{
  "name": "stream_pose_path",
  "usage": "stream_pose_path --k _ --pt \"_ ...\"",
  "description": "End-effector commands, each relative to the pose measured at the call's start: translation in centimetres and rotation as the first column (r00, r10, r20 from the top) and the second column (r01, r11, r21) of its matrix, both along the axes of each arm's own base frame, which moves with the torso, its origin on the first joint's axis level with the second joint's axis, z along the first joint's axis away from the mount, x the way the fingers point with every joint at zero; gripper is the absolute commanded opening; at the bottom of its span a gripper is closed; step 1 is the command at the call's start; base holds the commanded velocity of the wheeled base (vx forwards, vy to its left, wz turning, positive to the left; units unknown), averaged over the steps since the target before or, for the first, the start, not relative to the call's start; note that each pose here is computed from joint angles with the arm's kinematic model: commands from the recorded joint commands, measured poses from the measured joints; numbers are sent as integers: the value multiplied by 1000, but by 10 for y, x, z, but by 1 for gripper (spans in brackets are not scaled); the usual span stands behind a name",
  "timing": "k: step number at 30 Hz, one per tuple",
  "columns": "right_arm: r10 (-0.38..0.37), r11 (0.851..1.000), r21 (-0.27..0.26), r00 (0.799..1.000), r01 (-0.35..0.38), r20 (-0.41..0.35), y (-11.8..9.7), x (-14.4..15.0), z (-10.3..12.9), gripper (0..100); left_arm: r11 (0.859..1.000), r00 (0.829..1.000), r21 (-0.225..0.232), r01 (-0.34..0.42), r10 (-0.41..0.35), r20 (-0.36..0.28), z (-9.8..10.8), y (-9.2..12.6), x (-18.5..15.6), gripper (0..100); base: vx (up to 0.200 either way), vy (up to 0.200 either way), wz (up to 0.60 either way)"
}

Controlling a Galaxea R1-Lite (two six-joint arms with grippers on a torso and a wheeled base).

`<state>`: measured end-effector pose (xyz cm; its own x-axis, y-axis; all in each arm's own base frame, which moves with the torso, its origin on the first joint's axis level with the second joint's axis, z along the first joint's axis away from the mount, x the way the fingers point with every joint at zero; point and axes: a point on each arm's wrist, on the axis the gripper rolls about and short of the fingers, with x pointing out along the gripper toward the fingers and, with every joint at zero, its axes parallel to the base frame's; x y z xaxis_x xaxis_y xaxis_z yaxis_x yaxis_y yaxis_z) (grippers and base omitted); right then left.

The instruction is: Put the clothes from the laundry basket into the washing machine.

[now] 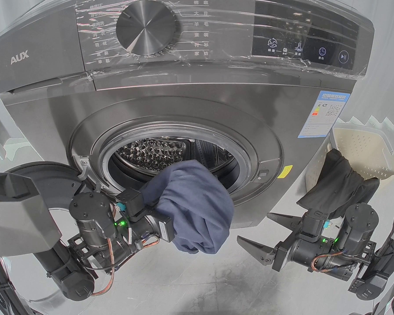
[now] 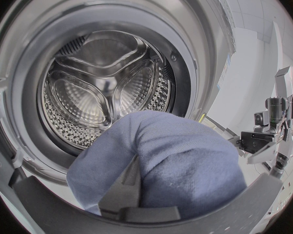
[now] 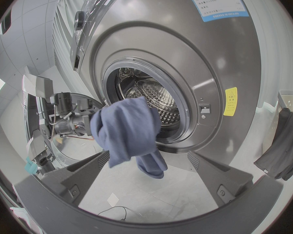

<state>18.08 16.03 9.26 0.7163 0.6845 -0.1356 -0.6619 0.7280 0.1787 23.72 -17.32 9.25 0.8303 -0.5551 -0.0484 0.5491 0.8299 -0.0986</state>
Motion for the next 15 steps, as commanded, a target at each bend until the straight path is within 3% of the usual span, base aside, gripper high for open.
stream_pose_path --k 1,6,15 --pt "49 999 17 999 -49 0 9 -10 3 100 1000 1000 -26 11 -10 26 -18 -28 42 0 0 0 0" --pt "55 998 19 998 -55 0 9 -11 3 100 997 996 -73 12 -6 85 -17 -40 71 0 0 0 0" --pt "87 996 15 996 -87 -6 15 -17 2 100 990 987 -135 -48 68 147 -18 -40 116 0 0 0 0"
